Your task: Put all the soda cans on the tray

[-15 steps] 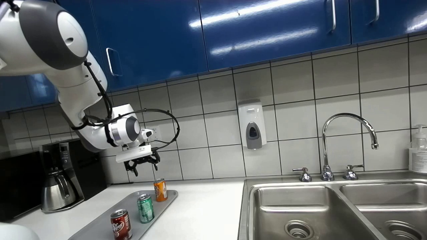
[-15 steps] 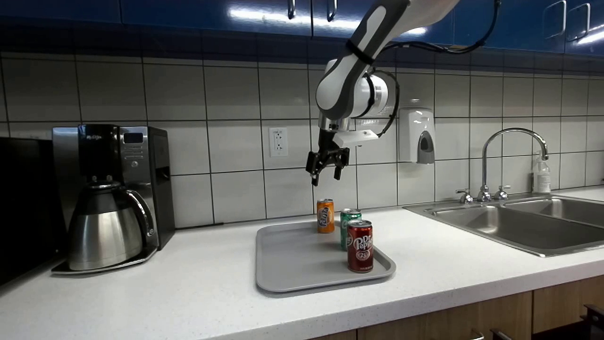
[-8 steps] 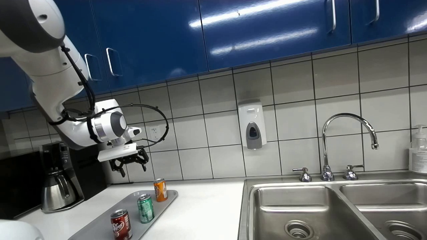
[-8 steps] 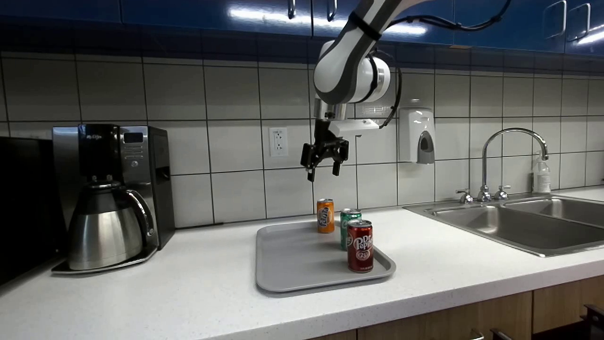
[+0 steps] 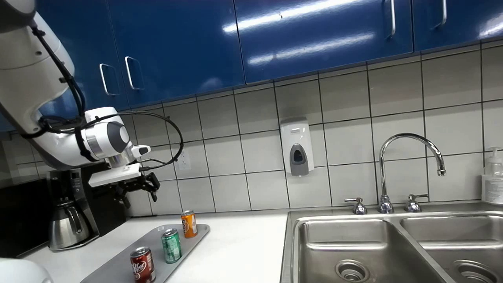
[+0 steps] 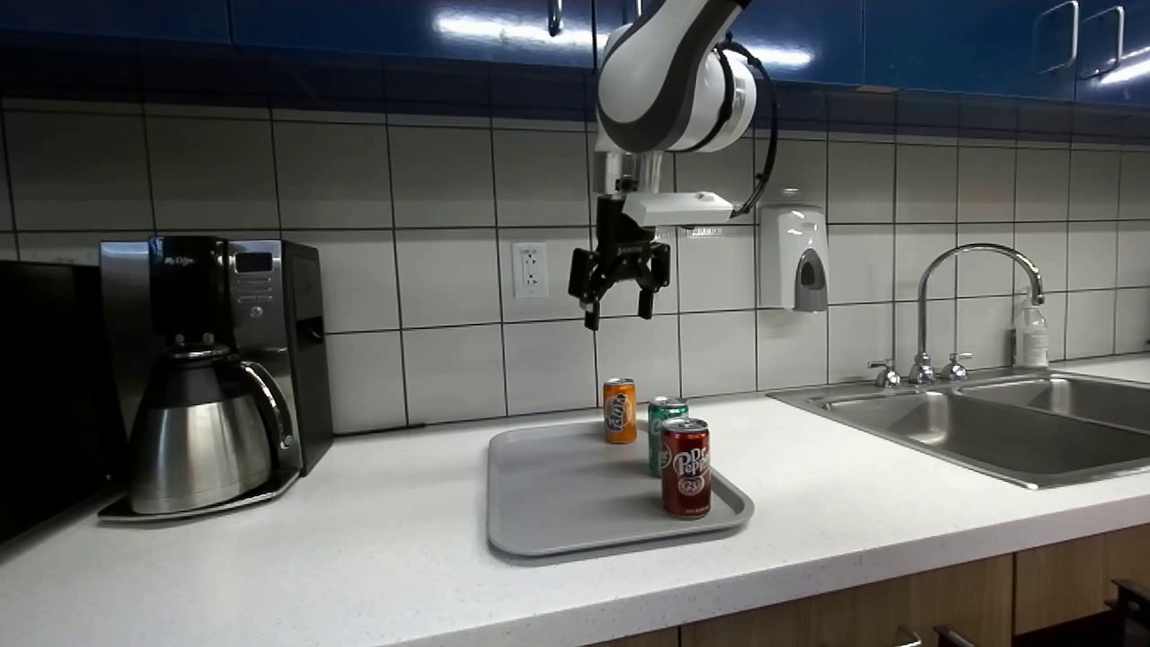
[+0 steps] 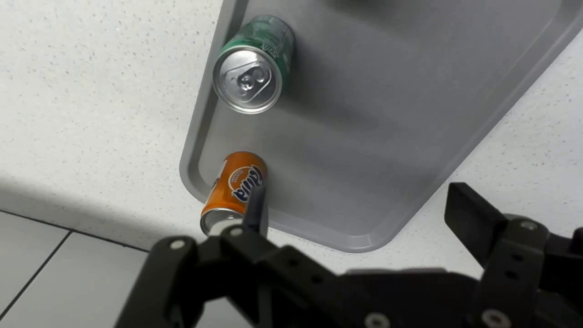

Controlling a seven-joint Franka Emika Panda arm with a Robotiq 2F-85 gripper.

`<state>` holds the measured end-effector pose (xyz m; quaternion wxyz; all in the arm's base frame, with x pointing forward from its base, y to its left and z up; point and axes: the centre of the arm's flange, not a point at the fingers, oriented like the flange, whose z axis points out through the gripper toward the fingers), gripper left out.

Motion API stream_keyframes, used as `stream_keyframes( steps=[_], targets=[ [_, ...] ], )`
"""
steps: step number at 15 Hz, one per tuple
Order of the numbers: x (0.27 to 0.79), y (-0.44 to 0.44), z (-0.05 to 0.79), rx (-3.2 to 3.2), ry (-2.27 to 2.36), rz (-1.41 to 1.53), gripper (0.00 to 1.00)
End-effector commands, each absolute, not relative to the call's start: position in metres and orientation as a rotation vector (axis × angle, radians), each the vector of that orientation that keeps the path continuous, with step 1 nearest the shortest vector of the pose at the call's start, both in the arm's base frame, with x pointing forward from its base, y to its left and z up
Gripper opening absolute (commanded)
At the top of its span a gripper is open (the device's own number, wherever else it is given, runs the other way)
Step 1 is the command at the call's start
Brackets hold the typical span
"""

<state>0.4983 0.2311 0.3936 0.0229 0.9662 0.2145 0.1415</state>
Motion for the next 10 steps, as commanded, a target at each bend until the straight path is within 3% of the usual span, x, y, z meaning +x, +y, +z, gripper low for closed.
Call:
stream_keyframes(
  steps=[1, 2, 10],
  targets=[
    [0.454, 0.237, 0.421, 2.986, 0.583, 0.411, 1.00],
    [0.483, 0.236, 0.404, 2.991, 0.636, 0.425, 1.00],
    [0.480, 0.237, 0.400, 2.992, 0.635, 0.409, 1.00]
  ],
)
